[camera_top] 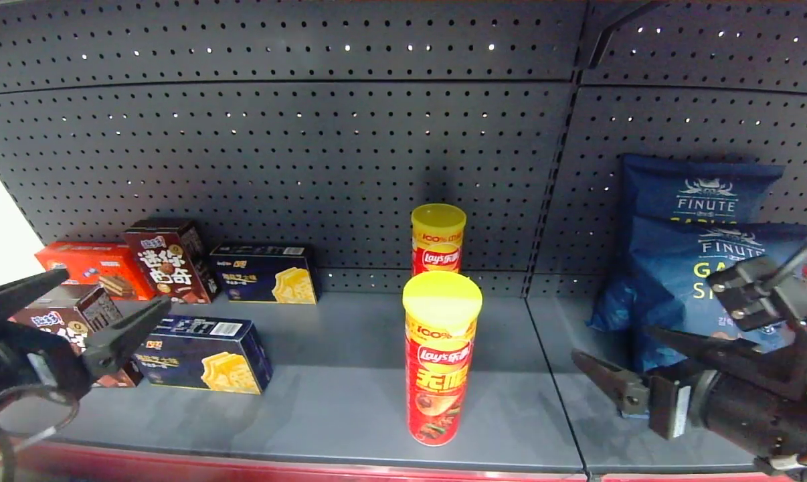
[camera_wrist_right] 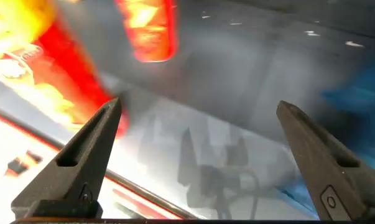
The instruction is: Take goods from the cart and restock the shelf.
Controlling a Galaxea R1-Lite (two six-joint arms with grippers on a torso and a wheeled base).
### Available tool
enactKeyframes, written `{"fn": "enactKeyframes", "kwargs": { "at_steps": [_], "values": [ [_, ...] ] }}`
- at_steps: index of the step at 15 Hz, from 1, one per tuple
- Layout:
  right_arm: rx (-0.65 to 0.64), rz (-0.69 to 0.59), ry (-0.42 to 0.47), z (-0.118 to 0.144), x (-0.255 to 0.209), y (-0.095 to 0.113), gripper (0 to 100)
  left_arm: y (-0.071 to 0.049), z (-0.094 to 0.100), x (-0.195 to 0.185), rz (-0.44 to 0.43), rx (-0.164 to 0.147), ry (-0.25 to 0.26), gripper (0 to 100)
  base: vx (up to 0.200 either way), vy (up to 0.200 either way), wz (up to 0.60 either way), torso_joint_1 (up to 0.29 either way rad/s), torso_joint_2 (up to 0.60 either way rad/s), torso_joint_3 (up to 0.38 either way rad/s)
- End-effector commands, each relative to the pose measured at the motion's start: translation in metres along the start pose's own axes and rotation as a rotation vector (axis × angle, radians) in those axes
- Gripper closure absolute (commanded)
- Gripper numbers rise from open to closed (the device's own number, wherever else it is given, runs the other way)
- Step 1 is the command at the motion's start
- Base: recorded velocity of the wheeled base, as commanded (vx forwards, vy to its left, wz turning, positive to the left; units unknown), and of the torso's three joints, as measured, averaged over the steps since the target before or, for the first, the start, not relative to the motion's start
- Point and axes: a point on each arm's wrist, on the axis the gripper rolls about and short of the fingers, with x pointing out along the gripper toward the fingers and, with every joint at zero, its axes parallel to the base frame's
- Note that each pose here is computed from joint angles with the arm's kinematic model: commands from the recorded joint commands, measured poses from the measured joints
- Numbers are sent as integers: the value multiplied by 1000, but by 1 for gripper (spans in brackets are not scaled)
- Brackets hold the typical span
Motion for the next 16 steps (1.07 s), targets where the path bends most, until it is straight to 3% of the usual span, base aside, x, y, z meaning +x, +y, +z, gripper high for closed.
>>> {"fn": "enactKeyframes", "kwargs": {
  "at_steps": [1,3,7,8,10,13,16],
  "values": [
    [53,-77,-99,-1,-34,-28,0,5,-17,-41,81,-8,-62,0,0,0,0,0,0,0],
    [107,-240,-182,-2,-56,-56,0,0,-58,-76,155,-8,-61,0,0,0,0,0,0,0],
    [136,-397,-209,-35,-85,-75,0,-5,-95,-110,227,-9,14,0,0,0,0,0,0,0],
    [140,-420,-210,-40,-89,-76,0,-6,-98,-115,237,-9,19,0,0,0,0,0,0,0],
    [156,-538,-194,-75,-106,-82,0,-8,-117,-134,301,-8,44,0,0,0,0,0,0,0],
    [162,-589,-171,-96,-120,-81,0,-12,-130,-142,411,-20,78,0,0,0,0,0,0,0],
    [154,-602,-181,-115,-134,-78,0,-13,-133,-141,382,-18,83,0,0,0,0,0,0,0]
  ]
}}
